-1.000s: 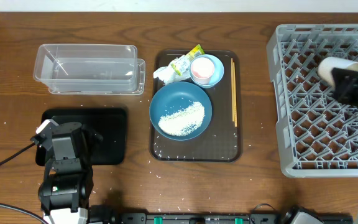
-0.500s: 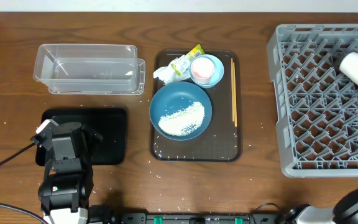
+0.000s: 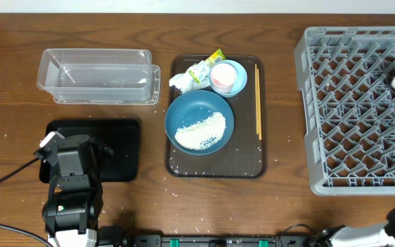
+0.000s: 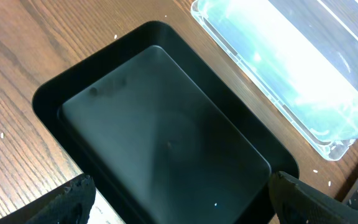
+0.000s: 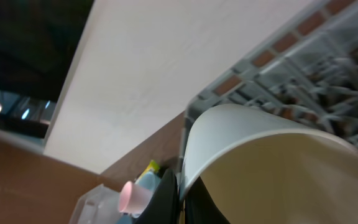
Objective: Sort waste into correct bins and load items into the dishwasher rack
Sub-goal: 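Carry the white paper cup right over the grey dish rack, then lower the paper cup into the rack and open the right gripper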
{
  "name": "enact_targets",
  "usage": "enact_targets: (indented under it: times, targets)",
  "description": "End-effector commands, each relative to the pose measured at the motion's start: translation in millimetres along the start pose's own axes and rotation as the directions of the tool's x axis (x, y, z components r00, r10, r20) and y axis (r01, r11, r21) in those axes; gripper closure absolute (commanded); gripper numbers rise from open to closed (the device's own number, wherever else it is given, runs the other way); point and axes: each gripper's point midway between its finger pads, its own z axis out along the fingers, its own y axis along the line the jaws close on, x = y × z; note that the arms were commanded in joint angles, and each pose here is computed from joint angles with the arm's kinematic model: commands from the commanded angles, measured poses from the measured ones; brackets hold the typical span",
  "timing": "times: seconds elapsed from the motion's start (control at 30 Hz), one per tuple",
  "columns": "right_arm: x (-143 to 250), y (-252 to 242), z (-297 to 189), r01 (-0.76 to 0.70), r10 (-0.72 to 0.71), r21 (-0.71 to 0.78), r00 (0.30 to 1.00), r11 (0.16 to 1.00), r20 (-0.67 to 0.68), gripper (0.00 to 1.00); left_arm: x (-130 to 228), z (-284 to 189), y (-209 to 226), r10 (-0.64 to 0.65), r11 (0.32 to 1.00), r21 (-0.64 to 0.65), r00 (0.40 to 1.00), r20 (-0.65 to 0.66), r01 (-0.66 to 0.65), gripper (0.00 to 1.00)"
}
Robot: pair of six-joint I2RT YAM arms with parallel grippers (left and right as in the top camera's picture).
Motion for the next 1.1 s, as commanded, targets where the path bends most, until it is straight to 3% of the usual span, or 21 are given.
enact_targets:
  times: [0.0, 0.37, 0.7, 1.07]
  targets:
    - [-6, -23, -6, -0.039, 0.038, 0.015, 0.999, 0.999, 0.022, 0.99, -7, -4, -1, -0.017, 1.000, 0.002, 1.000, 0.016, 0.017, 0.08]
    - [-9, -51, -3, -0.115, 0.116, -0.075, 0.993, 0.991, 0.016, 0.99, -7, -4, -1, -0.017, 1.000, 0.002, 1.000, 0.016, 0.017, 0.08]
    - [10, -78, 7, -0.227, 0.226, -0.078, 0.974, 0.971, -0.020, 0.99, -7, -4, -1, -0.017, 1.000, 0.002, 1.000, 0.016, 0.017, 0.08]
    - [0, -92, -19, -0.386, 0.388, -0.054, 0.921, 0.921, 0.038, 0.98, -7, -4, -1, -0.018, 1.000, 0.003, 1.000, 0.016, 0.018, 0.08]
